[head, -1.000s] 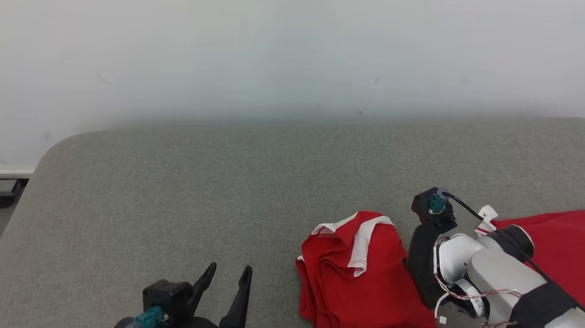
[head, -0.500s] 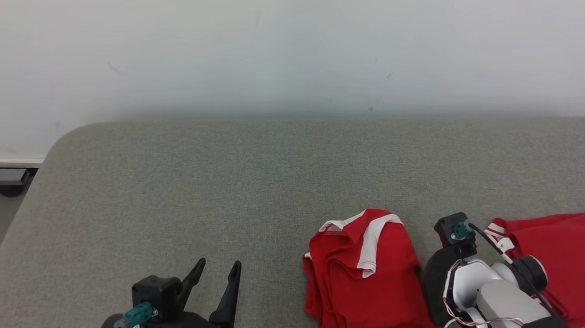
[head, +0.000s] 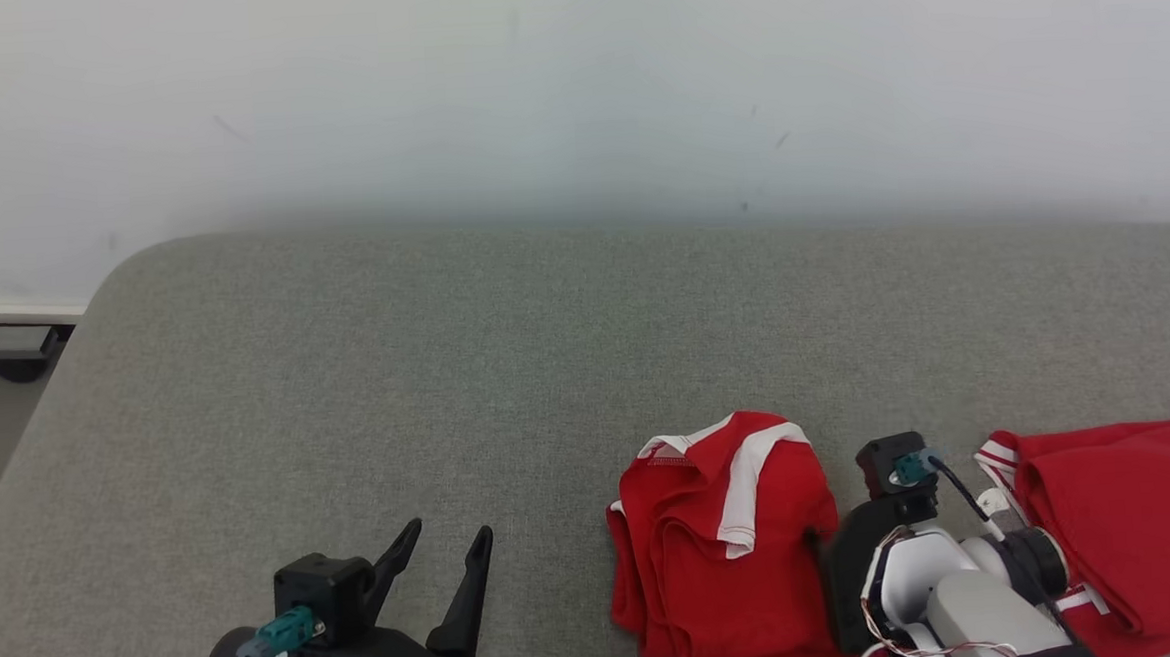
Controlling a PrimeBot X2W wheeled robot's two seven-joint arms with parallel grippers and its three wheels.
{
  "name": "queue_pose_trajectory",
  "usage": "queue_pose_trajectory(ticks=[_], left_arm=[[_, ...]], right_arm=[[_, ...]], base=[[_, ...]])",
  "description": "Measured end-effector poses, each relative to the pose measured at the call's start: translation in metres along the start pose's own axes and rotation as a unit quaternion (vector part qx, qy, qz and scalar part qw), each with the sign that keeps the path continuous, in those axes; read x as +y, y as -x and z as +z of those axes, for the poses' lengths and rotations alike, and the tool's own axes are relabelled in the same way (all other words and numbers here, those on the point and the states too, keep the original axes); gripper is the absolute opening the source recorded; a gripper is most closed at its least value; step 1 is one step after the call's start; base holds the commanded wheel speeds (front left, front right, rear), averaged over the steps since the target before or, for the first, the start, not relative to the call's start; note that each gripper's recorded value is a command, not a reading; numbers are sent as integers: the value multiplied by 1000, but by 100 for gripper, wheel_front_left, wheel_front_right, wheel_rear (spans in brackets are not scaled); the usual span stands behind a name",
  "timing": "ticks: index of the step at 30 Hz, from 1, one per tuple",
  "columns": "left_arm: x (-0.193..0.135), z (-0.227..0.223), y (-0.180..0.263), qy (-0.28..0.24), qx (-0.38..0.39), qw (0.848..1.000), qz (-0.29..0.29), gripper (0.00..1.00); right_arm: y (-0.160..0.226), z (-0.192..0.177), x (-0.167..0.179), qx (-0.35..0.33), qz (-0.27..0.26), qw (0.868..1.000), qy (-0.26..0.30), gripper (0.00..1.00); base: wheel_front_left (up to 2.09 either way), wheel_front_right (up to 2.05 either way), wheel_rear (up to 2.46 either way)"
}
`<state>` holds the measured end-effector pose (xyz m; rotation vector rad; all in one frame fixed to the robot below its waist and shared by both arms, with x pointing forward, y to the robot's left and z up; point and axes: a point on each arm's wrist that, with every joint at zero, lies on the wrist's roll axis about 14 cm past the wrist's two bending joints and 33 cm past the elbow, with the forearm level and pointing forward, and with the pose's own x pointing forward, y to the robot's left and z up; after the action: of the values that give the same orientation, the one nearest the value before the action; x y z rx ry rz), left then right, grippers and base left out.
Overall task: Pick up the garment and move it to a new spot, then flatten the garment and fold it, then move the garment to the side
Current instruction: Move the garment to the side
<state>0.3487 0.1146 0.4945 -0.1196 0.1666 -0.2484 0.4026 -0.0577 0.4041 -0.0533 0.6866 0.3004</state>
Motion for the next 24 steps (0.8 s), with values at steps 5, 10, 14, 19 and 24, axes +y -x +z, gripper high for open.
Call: queue_pose_trajectory(ticks=[5, 10, 14, 19, 24], left_arm=[[2, -4, -1, 2, 7, 1000, 3, 100], [2, 1, -4, -1, 2, 1000, 2, 100], [2, 0, -3, -1, 5, 1000, 1, 100], [4, -1, -2, 0, 6, 1000, 5, 100], [6, -3, -2, 0, 8, 1000, 9, 100]], right_arm=[[-5, -10, 8, 36, 10, 999, -13, 100], [-6, -15, 8, 68, 14, 997, -37, 94], [-8, -13, 11, 81, 19, 995, -56, 40], [-11, -10, 11, 96, 21, 993, -67, 0], [-12, -2, 12, 88, 20, 994, -55, 0]], base=[[0, 0, 0], [0, 0, 0], [0, 0, 0], [0, 0, 0], [0, 0, 0]])
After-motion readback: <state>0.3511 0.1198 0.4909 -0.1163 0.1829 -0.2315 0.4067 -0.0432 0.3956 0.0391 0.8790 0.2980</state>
